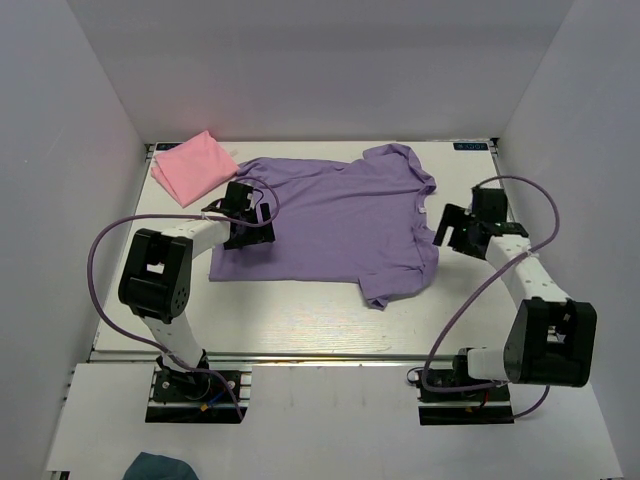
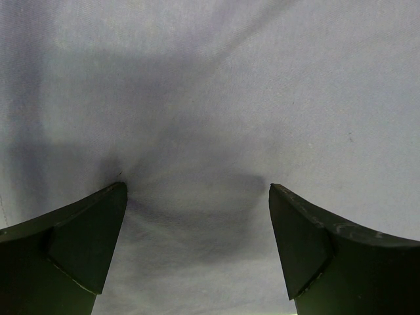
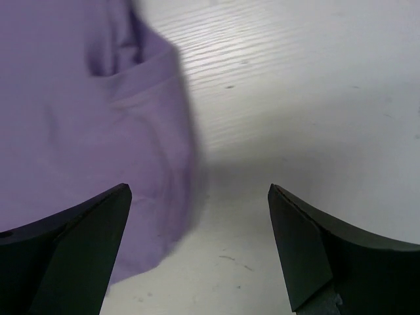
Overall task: Fold and stack the t-shirts
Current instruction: Flatten out the tshirt
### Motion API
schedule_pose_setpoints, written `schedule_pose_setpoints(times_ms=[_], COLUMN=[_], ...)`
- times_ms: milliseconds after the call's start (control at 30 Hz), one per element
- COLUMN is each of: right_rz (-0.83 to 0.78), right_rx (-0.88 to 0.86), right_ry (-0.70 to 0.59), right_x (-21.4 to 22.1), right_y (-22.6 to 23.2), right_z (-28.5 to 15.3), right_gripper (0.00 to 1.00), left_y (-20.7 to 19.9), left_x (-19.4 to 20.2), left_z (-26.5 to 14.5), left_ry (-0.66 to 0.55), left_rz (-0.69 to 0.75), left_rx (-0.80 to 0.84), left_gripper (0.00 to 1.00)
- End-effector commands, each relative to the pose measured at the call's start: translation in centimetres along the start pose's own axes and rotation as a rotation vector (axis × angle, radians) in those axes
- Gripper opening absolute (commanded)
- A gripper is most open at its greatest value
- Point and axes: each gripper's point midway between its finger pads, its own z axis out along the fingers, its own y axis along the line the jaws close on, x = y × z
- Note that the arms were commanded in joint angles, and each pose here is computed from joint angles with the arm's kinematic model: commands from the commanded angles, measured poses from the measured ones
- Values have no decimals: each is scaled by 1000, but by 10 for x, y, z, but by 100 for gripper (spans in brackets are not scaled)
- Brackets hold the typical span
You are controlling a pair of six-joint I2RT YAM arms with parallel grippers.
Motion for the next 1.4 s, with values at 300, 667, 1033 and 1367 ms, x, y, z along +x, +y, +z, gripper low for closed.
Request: schedule_pose_setpoints(times_ms=[300,667,1033,1367], right_rz=[-268,-188,-128,-29], right_rx=[-13,264,311,405], right_ry=[17,12,35,44], right_x=[-4,-33,-27,-18], right_y=[78,53,0,-67], right_z=[40,99,76,52], right_gripper=[90,90,90,90], left_y=[24,44,48,52], left_x=[42,64,64,64], left_z=[-3,-3,-3,-6], left_ry=[141,191,187,191], left_rz=[4,5,-10,-6], left_rx=[-90,-155,-186,-209], left_gripper=[100,100,100,100])
